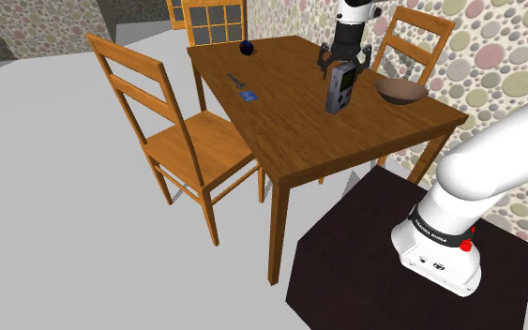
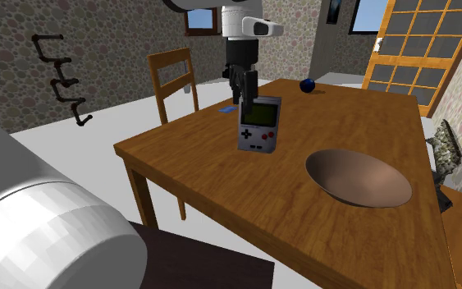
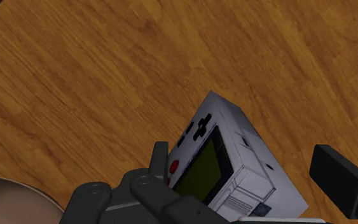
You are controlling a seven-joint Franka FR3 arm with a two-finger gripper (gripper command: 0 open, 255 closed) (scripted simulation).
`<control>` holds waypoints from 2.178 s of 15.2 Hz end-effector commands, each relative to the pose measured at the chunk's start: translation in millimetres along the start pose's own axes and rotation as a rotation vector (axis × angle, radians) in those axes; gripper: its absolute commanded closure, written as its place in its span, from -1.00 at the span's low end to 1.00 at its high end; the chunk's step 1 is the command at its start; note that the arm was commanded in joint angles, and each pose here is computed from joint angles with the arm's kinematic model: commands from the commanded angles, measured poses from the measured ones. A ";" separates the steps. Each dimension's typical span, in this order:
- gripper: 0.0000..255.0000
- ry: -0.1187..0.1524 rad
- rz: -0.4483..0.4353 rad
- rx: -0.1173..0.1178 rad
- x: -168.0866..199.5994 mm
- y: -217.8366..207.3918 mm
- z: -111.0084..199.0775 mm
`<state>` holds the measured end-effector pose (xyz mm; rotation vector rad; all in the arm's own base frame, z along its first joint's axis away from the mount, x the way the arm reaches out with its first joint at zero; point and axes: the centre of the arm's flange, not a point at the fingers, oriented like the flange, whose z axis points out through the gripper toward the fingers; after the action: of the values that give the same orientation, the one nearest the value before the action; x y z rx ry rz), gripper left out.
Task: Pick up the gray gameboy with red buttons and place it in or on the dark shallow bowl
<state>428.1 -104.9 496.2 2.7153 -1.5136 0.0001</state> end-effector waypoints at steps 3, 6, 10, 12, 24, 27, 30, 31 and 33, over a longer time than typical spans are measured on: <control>-1.00 0.000 0.000 0.000 0.4 -0.2 2.7; -1.00 0.000 0.000 0.000 0.4 -0.1 2.6; 1.00 0.000 0.000 0.000 0.4 -0.1 2.6; 1.00 0.000 0.000 0.000 0.5 -0.1 2.6; 1.00 0.000 0.000 0.000 1.1 1.1 -39.6; 1.00 0.000 0.000 0.000 1.4 1.5 -55.4; 1.00 0.000 0.000 0.000 1.6 2.0 -71.2; 1.00 0.000 0.000 0.000 1.7 2.1 -76.5; 1.00 0.000 0.000 0.000 1.9 2.4 -87.1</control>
<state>429.6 -104.2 576.7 2.7150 -1.5141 0.0001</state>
